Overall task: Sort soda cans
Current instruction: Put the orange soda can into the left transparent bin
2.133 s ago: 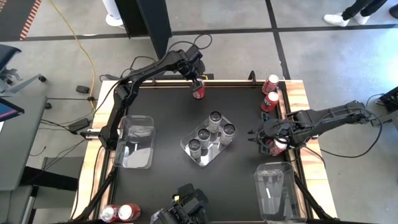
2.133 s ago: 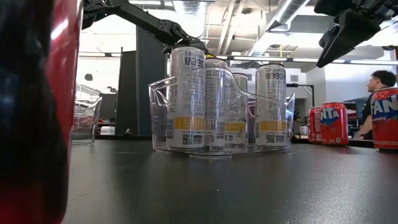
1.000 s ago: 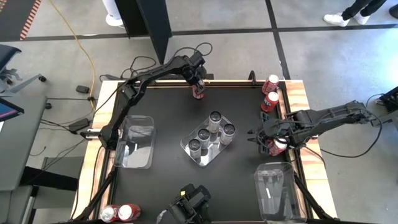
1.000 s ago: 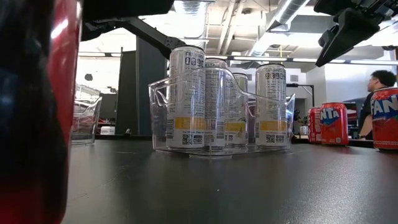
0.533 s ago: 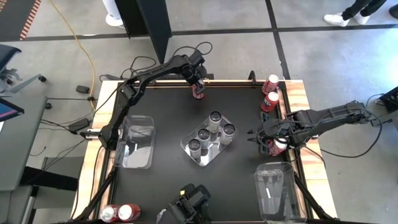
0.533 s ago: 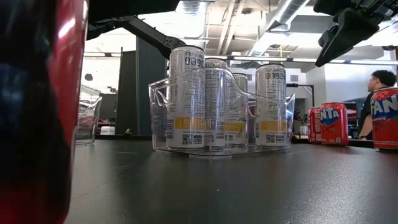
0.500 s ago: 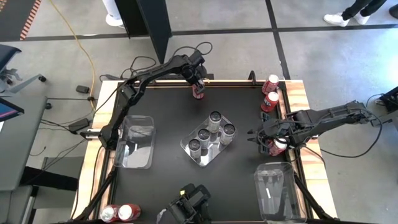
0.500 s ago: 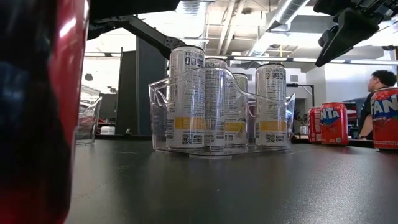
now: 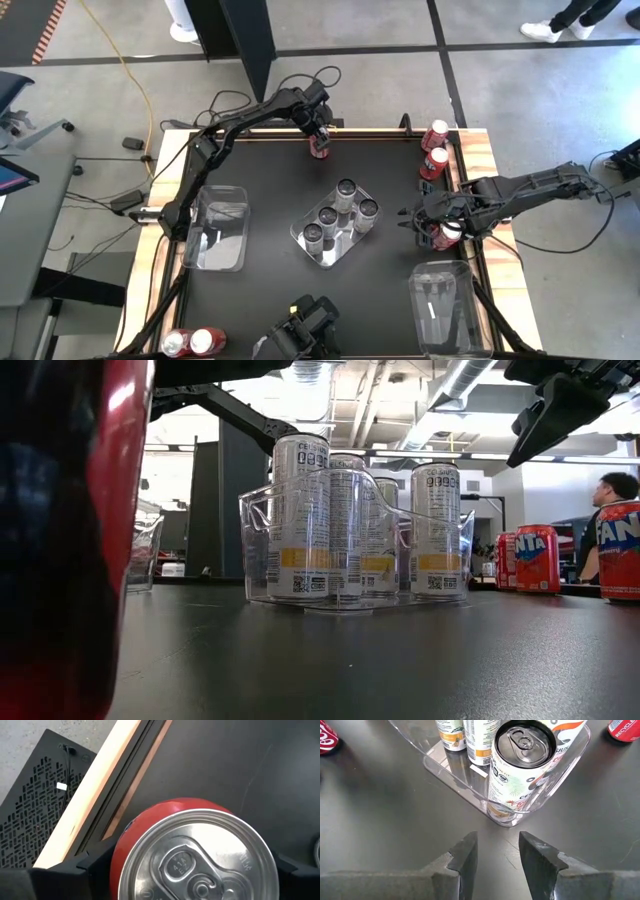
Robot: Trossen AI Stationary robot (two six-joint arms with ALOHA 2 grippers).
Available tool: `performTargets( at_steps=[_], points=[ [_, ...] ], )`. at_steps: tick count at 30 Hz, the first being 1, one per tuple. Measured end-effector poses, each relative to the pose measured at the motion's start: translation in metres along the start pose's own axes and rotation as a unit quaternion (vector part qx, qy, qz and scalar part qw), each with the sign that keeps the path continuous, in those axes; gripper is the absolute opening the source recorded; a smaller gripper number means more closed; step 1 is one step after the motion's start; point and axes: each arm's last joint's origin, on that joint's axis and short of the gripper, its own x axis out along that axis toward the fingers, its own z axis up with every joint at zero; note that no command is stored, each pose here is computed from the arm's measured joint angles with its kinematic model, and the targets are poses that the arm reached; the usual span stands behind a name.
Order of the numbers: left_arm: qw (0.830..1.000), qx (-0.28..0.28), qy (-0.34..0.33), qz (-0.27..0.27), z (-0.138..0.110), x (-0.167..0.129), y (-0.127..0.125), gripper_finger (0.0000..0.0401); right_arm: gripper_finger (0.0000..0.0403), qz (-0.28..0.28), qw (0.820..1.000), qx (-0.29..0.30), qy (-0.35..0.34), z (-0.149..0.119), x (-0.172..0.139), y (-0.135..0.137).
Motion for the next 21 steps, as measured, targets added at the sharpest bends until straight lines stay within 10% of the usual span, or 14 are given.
performTargets(
  at_steps=[21],
  points=[
    [1.000,0.023,0.019,-0.005,-0.0025,-0.0062,-0.0077,0.0308,0.0161,0.000,1.000,0.000,0.000,0.0000,0.0000,0.0000]
  ],
)
